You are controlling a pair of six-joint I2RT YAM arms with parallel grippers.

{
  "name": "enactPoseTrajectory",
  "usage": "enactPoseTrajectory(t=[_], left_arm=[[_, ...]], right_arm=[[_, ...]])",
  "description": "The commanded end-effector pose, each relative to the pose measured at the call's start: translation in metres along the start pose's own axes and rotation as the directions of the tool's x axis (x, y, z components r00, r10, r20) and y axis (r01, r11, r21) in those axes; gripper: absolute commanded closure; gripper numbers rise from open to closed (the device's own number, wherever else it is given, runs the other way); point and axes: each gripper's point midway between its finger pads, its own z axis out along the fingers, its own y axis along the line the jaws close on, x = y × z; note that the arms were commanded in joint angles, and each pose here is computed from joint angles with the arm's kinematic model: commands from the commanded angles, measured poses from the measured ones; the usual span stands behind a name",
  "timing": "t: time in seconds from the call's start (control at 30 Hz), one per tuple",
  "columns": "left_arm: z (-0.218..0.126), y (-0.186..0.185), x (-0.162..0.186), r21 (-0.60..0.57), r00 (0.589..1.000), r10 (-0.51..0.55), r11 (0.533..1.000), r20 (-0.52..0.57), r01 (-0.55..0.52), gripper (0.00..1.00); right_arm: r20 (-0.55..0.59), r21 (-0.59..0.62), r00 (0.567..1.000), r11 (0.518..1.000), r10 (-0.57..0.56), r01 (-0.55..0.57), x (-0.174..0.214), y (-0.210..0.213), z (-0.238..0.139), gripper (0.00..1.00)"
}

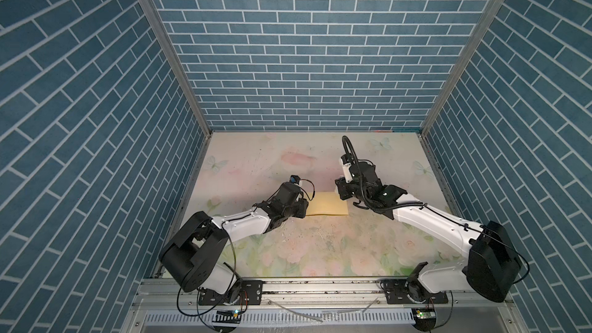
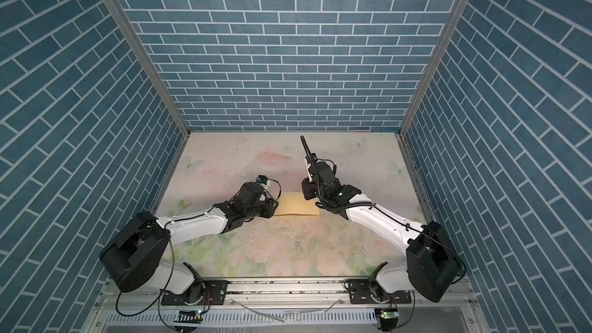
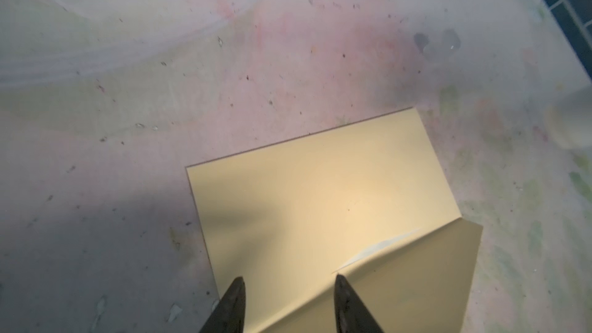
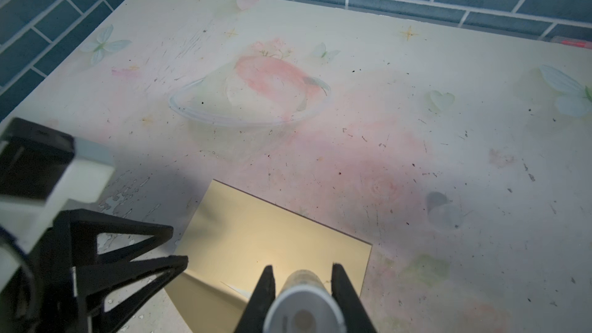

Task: Place the letter into the envelope and seal it
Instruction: 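Pin the envelope with the left while the right lowers the stick onto the flap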

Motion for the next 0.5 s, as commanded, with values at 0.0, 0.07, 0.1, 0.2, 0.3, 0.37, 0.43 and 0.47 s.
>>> enactPoseTrajectory(t=[0.0,0.07,0.1,0.2,0.3,0.37,0.43,0.47], left_arm=[[0.007,-0.008,0.004,-0.006,1.000,0.016,1.000,-0.020,-0.017,0.52],[0.011,-0.009,0.011,-0.009,0.999,0.018,1.000,-0.038,-0.018,0.52],[0.012,-0.009,0.015,-0.013,0.998,0.023,1.000,-0.050,-0.024,0.51],[0.014,-0.012,0.021,-0.016,0.997,0.031,0.999,-0.065,-0.032,0.51],[0.015,-0.020,0.027,-0.003,0.997,0.034,0.999,-0.075,-0.035,0.51],[0.015,-0.027,0.032,0.002,0.996,0.046,0.999,-0.079,-0.046,0.51],[0.016,-0.034,0.038,0.009,0.995,0.056,0.998,-0.084,-0.055,0.51],[0.017,-0.037,0.041,0.013,0.994,0.059,0.998,-0.089,-0.058,0.52]], right_arm=[[0.024,0.020,0.998,0.999,0.050,-0.051,0.005,-0.004,0.003,1.00],[0.030,0.013,0.998,0.998,0.064,-0.064,0.008,-0.005,0.004,1.00],[0.037,0.016,0.997,0.997,0.073,-0.074,0.009,-0.006,0.003,1.00],[0.066,0.021,0.991,0.993,0.113,-0.115,0.013,-0.010,0.002,1.00],[0.072,0.013,0.991,0.994,0.111,-0.113,0.015,-0.011,0.001,1.00],[0.064,0.021,0.992,0.994,0.110,-0.111,0.017,-0.012,0.002,1.00],[0.054,0.032,0.992,0.993,0.114,-0.116,0.019,-0.014,0.002,1.00],[0.047,0.037,0.992,0.992,0.119,-0.121,0.020,-0.015,0.003,1.00]])
